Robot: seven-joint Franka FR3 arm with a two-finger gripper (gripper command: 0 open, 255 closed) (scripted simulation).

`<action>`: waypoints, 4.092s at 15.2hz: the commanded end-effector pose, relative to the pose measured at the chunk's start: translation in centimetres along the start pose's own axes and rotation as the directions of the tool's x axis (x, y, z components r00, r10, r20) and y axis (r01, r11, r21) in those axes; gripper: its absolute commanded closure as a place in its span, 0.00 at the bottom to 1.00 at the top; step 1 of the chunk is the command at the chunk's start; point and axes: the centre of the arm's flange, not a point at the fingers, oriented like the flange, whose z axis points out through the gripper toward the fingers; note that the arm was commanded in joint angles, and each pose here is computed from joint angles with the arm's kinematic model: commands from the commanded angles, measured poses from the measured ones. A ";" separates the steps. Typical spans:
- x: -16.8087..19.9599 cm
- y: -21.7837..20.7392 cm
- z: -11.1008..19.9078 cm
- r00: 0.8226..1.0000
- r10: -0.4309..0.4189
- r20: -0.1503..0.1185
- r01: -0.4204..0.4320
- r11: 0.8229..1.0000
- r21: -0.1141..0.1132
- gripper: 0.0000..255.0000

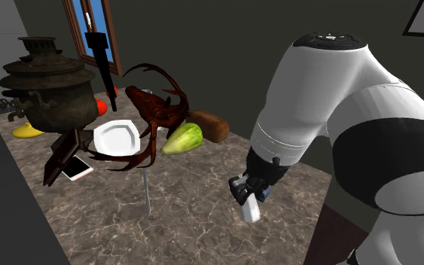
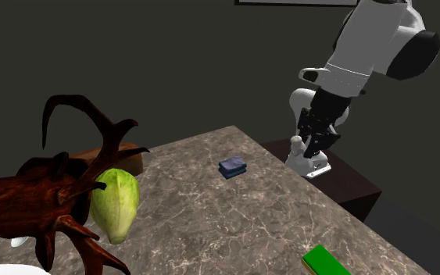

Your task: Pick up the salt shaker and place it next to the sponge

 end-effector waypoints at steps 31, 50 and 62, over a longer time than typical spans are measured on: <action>-10.5 -15.4 7.4 1.000 0.001 0.001 -0.001 1.000 0.000 1.00; -12.0 -15.6 14.3 1.000 0.001 0.001 -0.001 1.000 0.000 1.00; -12.0 -15.6 9.3 1.000 0.001 0.001 -0.001 1.000 0.000 0.00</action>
